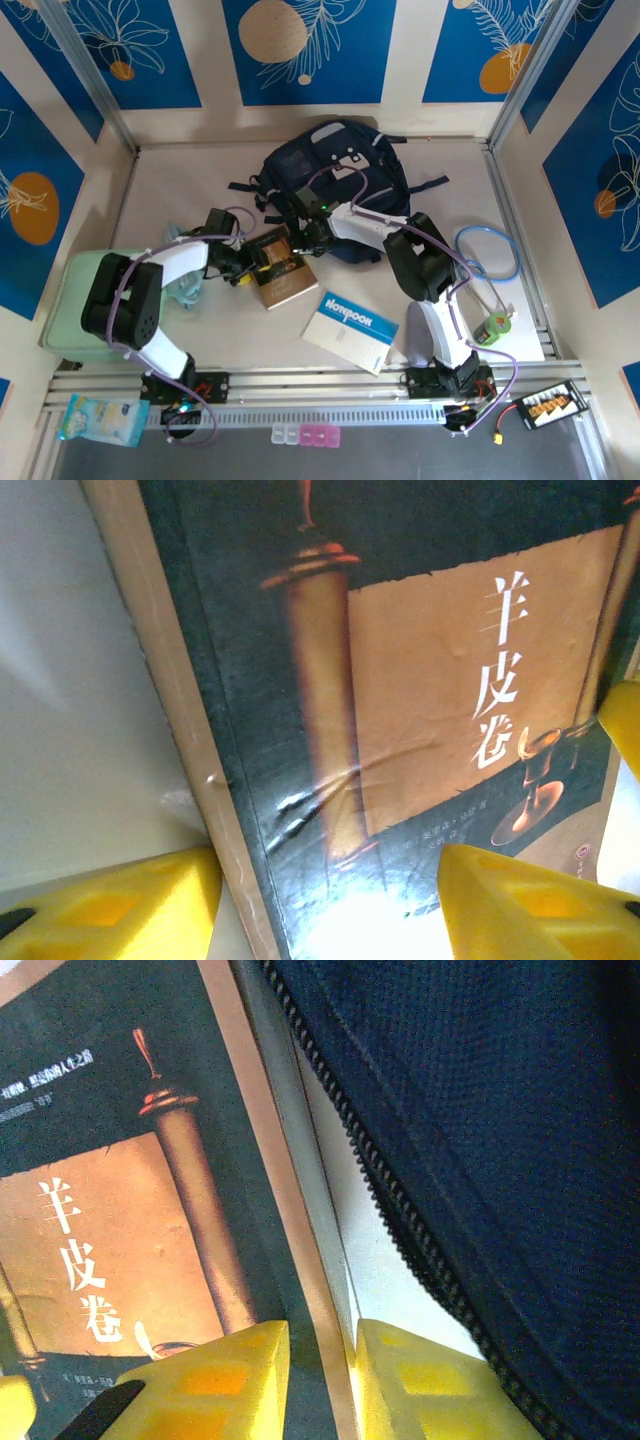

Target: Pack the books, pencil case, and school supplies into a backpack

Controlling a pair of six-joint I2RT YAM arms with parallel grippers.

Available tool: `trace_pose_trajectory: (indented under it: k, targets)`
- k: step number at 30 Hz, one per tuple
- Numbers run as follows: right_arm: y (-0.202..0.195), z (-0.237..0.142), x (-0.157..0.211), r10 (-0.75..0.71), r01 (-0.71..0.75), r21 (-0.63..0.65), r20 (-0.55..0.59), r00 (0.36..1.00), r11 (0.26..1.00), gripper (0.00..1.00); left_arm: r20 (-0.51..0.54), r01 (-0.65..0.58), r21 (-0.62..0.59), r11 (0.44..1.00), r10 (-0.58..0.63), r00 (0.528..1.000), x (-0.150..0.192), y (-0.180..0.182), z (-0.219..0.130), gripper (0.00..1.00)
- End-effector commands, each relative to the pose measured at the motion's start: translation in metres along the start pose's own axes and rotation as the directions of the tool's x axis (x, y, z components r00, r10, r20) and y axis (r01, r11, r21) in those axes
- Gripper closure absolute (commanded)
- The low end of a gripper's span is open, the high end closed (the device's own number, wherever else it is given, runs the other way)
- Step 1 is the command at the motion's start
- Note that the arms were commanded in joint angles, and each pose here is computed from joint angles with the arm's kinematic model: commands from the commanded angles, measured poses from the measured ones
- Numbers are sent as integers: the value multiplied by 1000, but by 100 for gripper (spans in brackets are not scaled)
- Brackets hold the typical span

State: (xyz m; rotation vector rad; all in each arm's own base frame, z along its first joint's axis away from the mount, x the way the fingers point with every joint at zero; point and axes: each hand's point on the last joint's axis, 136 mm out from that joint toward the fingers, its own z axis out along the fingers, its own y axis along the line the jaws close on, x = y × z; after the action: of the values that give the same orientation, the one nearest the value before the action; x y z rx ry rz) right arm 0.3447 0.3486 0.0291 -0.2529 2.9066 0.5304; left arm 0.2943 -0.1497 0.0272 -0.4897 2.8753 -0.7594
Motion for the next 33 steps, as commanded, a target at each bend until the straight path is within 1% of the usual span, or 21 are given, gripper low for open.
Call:
trace_pose_trajectory:
  k: [1, 3, 6, 11, 16, 19, 21, 24, 27, 32, 33]
  targets:
    - [-21, 20, 23, 35, -28, 78, -93, 995, 997, 75, -44, -8, -1, 1000, 8, 999, 5, -1, 4, 35]
    - [-24, 22, 24, 39, -30, 86, -97, 995, 996, 75, -44, -7, -3, 1000, 7, 999, 4, -1, 5, 34]
    - [-26, 24, 27, 39, -30, 84, -106, 994, 996, 75, -49, -8, 42, 999, 10, 999, 2, -11, 5, 34]
    - [-29, 28, 31, 54, -44, 78, -122, 991, 996, 75, -36, -32, 214, 976, 40, 999, -5, -49, -6, 39]
    - [-32, 30, 35, 72, -62, 78, -136, 988, 995, 76, 0, -60, 341, 938, 64, 998, -5, -79, -32, 48]
    - [-31, 32, 37, 73, -63, 69, -146, 987, 996, 76, 34, -71, 436, 897, 63, 997, -3, -96, -49, 49]
    - [-31, 33, 39, 79, -70, 64, -153, 985, 996, 76, 41, -64, 481, 874, 51, 998, -1, -102, -53, 49]
    - [-30, 37, 40, 86, -78, 57, -159, 983, 995, 77, 32, -43, 503, 863, 30, 999, 0, -101, -47, 53]
    - [-31, 39, 41, 94, -85, 58, -163, 982, 995, 77, 20, -24, 492, 870, 16, 1000, -2, -98, -39, 57]
    - [-32, 41, 44, 102, -93, 61, -176, 979, 994, 76, 12, -14, 472, 881, 10, 1000, -5, -94, -28, 58]
    - [-33, 40, 45, 102, -92, 64, -178, 979, 994, 77, 11, -18, 467, 884, 15, 1000, -5, -93, -27, 61]
